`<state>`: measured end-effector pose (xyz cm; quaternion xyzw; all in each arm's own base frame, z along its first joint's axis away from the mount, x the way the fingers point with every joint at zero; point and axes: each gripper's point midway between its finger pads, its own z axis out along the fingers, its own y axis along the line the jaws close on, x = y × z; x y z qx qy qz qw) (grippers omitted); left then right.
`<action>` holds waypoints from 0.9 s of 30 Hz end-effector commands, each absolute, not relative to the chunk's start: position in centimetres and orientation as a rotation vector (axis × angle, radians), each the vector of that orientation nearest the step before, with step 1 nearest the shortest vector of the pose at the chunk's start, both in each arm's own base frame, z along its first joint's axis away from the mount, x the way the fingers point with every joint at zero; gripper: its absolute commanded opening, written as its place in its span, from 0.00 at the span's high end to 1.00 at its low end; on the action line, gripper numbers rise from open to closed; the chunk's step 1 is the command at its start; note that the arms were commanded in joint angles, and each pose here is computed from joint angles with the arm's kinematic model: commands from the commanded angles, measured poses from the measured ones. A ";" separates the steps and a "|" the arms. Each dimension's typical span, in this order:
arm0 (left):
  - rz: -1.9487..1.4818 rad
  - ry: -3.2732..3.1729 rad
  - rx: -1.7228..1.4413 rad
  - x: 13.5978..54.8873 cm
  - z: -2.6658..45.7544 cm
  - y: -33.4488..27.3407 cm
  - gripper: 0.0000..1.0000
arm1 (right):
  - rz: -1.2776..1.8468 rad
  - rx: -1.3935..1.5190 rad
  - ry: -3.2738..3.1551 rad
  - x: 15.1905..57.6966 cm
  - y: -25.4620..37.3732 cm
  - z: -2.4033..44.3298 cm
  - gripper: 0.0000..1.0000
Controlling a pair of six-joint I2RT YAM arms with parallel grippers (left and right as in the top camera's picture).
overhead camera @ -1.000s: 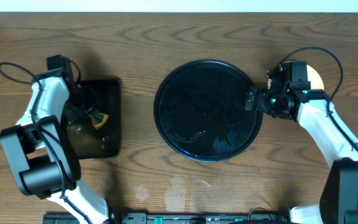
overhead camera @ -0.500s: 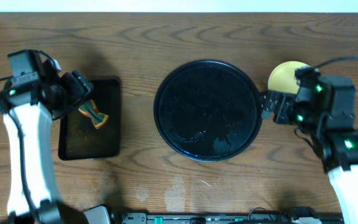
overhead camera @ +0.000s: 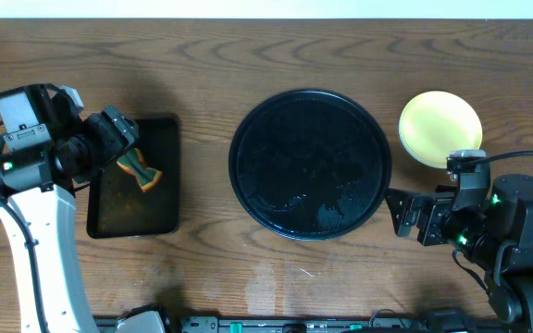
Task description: Clean dirty plates on tray and stack at the side
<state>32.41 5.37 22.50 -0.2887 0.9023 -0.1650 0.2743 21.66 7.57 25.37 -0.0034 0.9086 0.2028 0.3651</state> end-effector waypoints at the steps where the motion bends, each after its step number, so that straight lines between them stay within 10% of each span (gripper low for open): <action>1: -0.446 2.419 -0.757 32.6 23.0 5.3 0.16 | 0.714 0.003 2.348 20.7 9.8 25.9 0.01; 27: -0.447 2.421 -0.758 32.6 23.0 5.3 0.15 | 0.336 -0.107 2.334 20.3 5.8 24.2 0.01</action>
